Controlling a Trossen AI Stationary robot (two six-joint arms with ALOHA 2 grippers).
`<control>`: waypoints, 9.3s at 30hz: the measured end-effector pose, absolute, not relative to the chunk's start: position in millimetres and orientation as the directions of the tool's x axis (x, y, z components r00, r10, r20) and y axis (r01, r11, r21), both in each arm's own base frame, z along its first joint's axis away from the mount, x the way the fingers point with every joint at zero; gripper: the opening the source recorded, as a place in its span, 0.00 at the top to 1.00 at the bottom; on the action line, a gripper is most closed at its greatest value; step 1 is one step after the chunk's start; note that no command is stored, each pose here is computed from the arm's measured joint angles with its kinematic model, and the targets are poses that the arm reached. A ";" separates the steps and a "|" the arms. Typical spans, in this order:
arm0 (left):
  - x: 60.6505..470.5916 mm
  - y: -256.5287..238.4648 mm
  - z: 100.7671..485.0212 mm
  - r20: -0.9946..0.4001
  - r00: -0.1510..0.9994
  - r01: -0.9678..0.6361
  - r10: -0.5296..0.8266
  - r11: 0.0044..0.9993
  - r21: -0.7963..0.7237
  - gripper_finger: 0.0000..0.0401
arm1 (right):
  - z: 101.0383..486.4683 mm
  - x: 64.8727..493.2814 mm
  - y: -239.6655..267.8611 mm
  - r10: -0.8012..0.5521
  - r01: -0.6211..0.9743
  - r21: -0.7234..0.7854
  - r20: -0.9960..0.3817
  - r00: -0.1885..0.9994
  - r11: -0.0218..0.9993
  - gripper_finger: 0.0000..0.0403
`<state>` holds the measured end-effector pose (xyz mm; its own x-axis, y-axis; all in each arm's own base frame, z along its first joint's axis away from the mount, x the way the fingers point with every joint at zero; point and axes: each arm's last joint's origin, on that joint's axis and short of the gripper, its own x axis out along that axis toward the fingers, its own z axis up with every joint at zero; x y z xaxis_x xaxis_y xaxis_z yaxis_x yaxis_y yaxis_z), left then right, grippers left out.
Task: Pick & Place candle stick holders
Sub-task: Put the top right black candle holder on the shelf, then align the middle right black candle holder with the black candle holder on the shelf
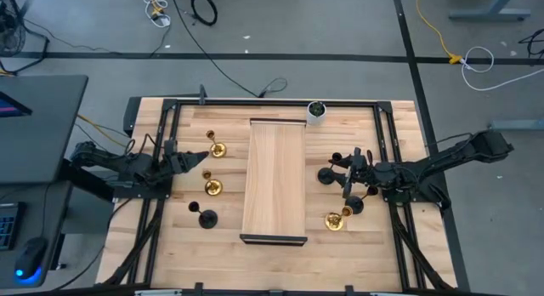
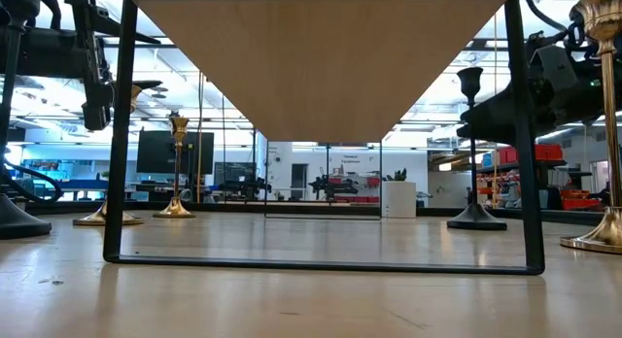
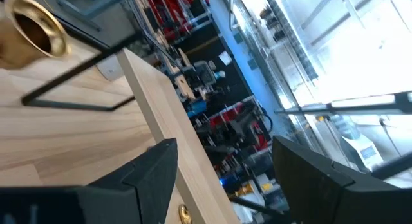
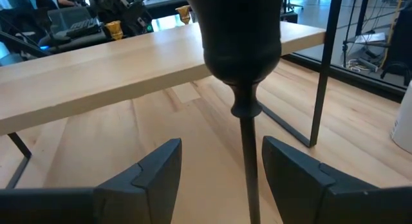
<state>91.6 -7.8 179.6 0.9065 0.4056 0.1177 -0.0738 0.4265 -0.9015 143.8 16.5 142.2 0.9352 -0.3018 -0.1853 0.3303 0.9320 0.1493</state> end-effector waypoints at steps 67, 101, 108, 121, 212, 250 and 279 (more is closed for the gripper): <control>89.7 -7.5 189.8 0.206 0.893 -0.154 0.399 0.703 -0.694 0.37 | 277.1 182.5 0.5 -0.483 0.464 -0.140 -0.176 0.858 0.875 0.99; 88.8 -10.9 197.6 0.295 0.918 -0.134 0.264 0.908 -0.397 0.37 | 324.1 303.2 -84.7 -0.322 0.323 -0.005 -0.072 0.944 0.946 1.00; 87.9 -10.1 199.5 0.309 0.907 -0.145 0.287 0.901 -0.410 0.37 | 312.2 311.7 -87.7 -0.323 0.326 0.012 -0.107 0.940 0.945 1.00; 87.8 -10.0 199.7 0.311 0.906 -0.144 0.287 0.900 -0.411 0.37 | 303.2 317.8 -89.8 -0.337 0.340 0.006 -0.127 0.933 0.940 1.00; 87.8 -10.1 199.8 0.312 0.906 -0.154 0.287 0.908 -0.390 0.37 | 278.5 326.2 -93.5 -0.404 0.397 -0.078 -0.233 0.885 0.915 0.31; 87.9 -10.2 199.7 0.312 0.907 -0.150 0.284 0.908 -0.391 0.37 | 331.8 158.2 5.2 0.056 -0.004 0.081 -0.650 0.758 0.997 0.26; 88.5 -10.2 197.8 0.293 0.912 -0.164 0.287 0.910 -0.380 0.37 | 279.9 62.0 12.4 0.299 -0.142 0.327 -0.500 0.813 0.934 0.26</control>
<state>88.5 -10.2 197.8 0.9121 0.2867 0.2931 -0.1641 0.9103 -0.3800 62.0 12.4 279.9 0.8128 0.2987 -0.5001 -0.1418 0.9342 0.3275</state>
